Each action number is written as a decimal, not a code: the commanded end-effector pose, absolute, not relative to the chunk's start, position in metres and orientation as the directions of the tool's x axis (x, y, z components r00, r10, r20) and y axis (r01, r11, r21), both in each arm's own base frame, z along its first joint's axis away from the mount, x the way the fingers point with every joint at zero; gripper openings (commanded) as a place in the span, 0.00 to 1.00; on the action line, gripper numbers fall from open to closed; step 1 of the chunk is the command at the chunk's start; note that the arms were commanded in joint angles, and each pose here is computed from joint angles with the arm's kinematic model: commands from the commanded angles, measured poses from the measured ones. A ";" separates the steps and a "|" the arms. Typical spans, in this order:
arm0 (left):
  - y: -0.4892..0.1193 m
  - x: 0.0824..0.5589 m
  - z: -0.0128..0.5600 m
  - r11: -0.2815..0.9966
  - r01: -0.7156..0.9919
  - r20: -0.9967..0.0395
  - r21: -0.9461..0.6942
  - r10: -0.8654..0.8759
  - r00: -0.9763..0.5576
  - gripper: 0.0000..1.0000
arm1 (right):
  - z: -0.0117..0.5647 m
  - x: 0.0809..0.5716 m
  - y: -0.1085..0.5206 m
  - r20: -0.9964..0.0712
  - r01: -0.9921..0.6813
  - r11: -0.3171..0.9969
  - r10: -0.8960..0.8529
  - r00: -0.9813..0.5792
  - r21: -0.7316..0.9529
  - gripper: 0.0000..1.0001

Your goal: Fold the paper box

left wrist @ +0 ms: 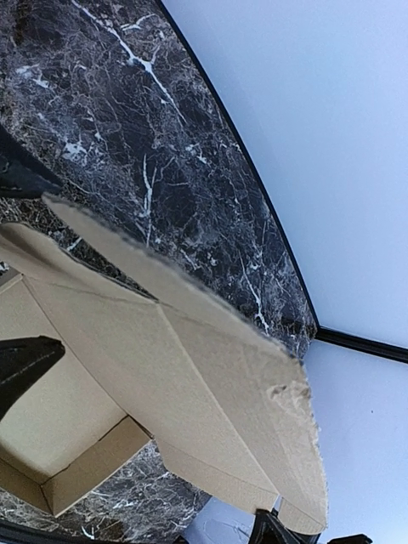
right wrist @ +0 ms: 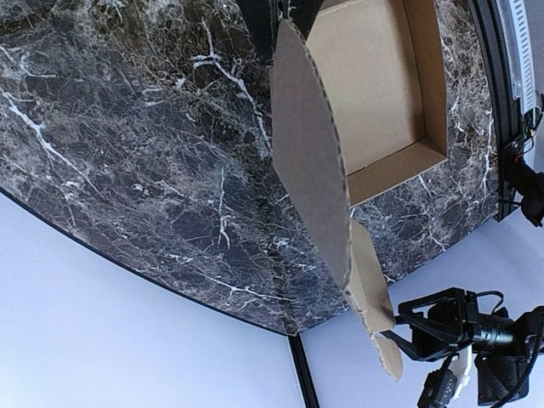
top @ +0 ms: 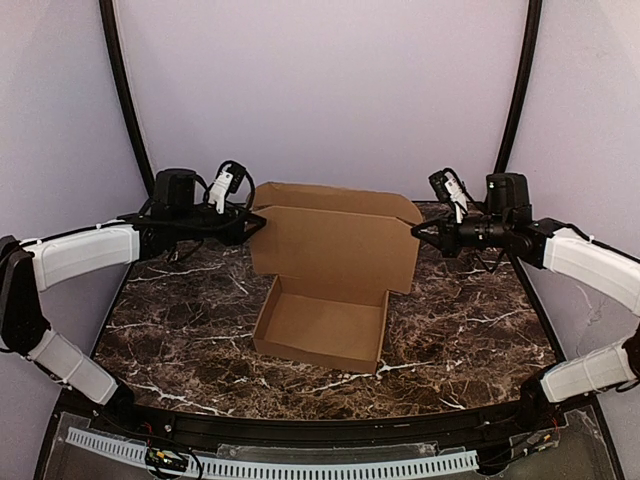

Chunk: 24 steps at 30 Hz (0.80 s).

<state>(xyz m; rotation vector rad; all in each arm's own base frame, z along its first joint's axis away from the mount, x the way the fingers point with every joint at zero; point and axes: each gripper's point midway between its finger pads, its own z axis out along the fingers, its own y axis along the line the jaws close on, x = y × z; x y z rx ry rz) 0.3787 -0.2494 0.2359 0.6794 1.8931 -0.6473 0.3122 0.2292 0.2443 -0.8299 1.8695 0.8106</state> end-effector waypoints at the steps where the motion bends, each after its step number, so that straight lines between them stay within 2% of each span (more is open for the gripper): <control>1: -0.252 0.385 0.248 0.686 0.721 -0.929 -0.099 0.195 -0.313 0.50 | 0.253 0.303 0.235 -0.924 -0.835 0.522 -0.208 -0.321 0.173 0.00; 2: -0.253 0.385 0.247 0.682 0.724 -0.928 -0.102 0.197 -0.317 0.48 | 0.253 0.303 0.235 -0.924 -0.835 0.522 -0.208 -0.321 0.173 0.00; 4: -0.255 0.383 0.247 0.674 0.730 -0.928 -0.108 0.195 -0.318 0.38 | 0.254 0.303 0.235 -0.924 -0.836 0.522 -0.208 -0.320 0.171 0.00; 12: -0.251 0.377 0.243 0.679 0.725 -0.922 -0.115 0.199 -0.333 0.19 | 0.253 0.304 0.236 -0.924 -0.832 0.528 -0.209 -0.321 0.170 0.00; 24: -0.244 0.369 0.236 0.697 0.701 -0.906 -0.147 0.189 -0.378 0.01 | 0.259 0.304 0.248 -0.929 -0.823 0.544 -0.196 -0.314 0.163 0.00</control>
